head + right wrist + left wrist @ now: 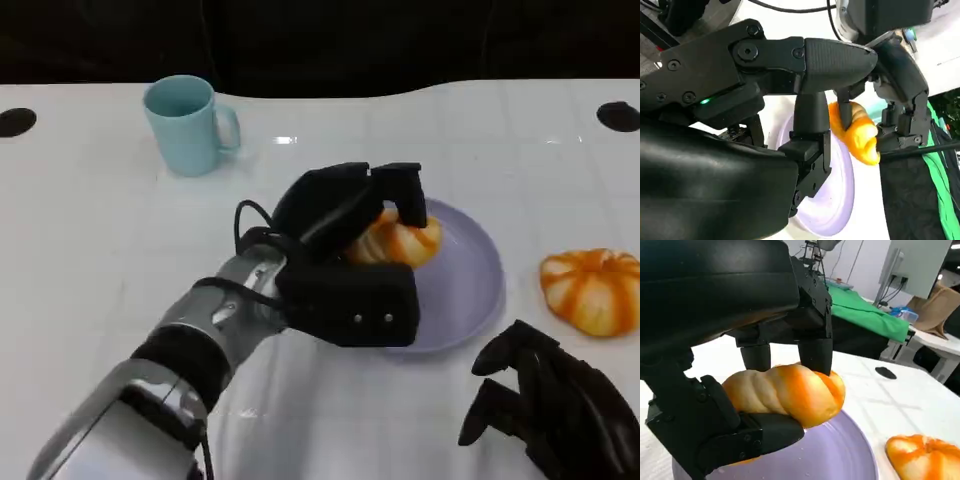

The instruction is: Grasp the bread from the table and place it into the plate.

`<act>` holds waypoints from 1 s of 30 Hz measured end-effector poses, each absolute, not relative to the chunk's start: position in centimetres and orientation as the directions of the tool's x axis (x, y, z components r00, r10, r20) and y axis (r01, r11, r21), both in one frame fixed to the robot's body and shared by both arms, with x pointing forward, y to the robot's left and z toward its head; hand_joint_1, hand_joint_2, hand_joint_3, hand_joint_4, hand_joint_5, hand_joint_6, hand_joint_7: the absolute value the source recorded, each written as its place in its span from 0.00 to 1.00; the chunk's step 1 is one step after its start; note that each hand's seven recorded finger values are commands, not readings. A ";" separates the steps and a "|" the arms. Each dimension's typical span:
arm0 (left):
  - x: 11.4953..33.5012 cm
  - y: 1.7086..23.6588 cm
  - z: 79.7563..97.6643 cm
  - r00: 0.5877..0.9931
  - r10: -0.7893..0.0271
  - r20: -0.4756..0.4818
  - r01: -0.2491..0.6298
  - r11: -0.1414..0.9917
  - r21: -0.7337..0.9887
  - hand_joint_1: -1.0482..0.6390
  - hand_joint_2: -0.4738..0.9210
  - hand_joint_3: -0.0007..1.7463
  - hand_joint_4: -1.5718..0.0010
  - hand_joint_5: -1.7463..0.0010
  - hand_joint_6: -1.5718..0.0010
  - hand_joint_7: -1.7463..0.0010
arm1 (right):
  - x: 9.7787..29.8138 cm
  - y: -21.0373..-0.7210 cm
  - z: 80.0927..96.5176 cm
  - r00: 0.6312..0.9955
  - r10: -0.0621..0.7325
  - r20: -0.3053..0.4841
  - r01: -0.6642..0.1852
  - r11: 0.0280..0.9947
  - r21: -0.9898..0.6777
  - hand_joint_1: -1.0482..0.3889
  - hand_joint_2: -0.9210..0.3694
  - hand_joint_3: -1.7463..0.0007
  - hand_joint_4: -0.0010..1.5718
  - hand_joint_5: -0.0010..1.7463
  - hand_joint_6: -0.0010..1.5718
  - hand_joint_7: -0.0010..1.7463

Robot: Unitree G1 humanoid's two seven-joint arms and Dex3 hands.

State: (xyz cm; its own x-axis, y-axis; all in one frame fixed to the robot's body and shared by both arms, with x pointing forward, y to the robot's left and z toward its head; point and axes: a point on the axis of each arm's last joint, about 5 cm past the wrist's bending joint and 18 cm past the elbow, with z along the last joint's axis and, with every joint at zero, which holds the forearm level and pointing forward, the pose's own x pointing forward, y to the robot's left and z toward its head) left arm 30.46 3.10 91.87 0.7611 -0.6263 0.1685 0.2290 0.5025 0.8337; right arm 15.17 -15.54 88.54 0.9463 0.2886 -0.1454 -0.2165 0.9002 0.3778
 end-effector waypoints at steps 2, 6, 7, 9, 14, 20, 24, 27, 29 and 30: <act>30.5 2.9 91.9 0.762 -0.627 0.164 0.231 0.500 0.835 0.50 0.75 0.56 0.50 0.02 0.58 0.25 | 15.2 -15.5 88.5 0.946 0.289 -0.145 -0.217 0.900 0.379 0.37 0.00 0.68 0.39 1.00 0.27 0.99; 30.7 2.6 92.3 0.759 -0.642 0.106 0.265 0.454 0.851 0.48 0.96 0.22 0.60 0.05 0.58 0.62 | 15.2 -15.5 88.5 0.947 0.289 -0.141 -0.218 0.900 0.378 0.37 0.00 0.68 0.39 1.00 0.26 0.99; 30.7 2.6 92.3 0.759 -0.644 0.098 0.270 0.448 0.852 0.48 0.98 0.19 0.63 0.07 0.60 0.66 | 15.2 -15.5 88.6 0.948 0.288 -0.138 -0.218 0.900 0.378 0.37 0.00 0.68 0.39 1.00 0.26 0.99; 30.7 2.6 92.3 0.757 -0.648 0.089 0.278 0.441 0.853 0.44 1.00 0.18 0.70 0.25 0.67 0.78 | 15.2 -15.5 88.6 0.948 0.288 -0.137 -0.219 0.900 0.377 0.37 0.00 0.68 0.39 1.00 0.26 0.99; 30.9 2.5 92.3 0.748 -0.664 -0.008 0.294 0.321 0.900 0.19 1.00 0.31 0.95 0.77 0.85 0.99 | 15.2 -15.5 88.5 0.948 0.289 -0.135 -0.220 0.899 0.378 0.37 0.00 0.68 0.39 1.00 0.26 1.00; 31.2 2.7 92.7 0.735 -0.668 -0.115 0.326 0.199 0.924 0.05 1.00 0.44 1.00 0.91 0.93 1.00 | 15.2 -15.5 88.4 0.947 0.292 -0.137 -0.222 0.898 0.379 0.37 0.00 0.68 0.38 1.00 0.26 1.00; 31.3 2.9 92.9 0.728 -0.671 -0.139 0.334 0.171 0.927 0.02 1.00 0.47 1.00 0.92 0.93 1.00 | 15.2 -15.5 88.4 0.946 0.293 -0.137 -0.223 0.898 0.380 0.37 0.00 0.68 0.39 1.00 0.26 1.00; 31.5 3.0 93.2 0.721 -0.678 -0.142 0.336 0.162 0.928 0.02 1.00 0.47 1.00 0.93 0.94 1.00 | 15.2 -15.5 88.4 0.946 0.293 -0.138 -0.223 0.898 0.380 0.38 0.00 0.68 0.38 1.00 0.25 1.00; 31.6 3.1 93.6 0.713 -0.687 -0.140 0.337 0.161 0.928 0.02 1.00 0.47 1.00 0.93 0.94 1.00 | 15.2 -15.5 88.4 0.946 0.293 -0.137 -0.223 0.898 0.380 0.38 0.00 0.68 0.38 1.00 0.25 1.00; 31.6 3.2 93.7 0.710 -0.691 -0.136 0.335 0.162 0.928 0.02 1.00 0.47 1.00 0.93 0.94 1.00 | 15.1 -15.5 88.4 0.946 0.292 -0.138 -0.222 0.898 0.380 0.38 0.00 0.68 0.38 1.00 0.25 1.00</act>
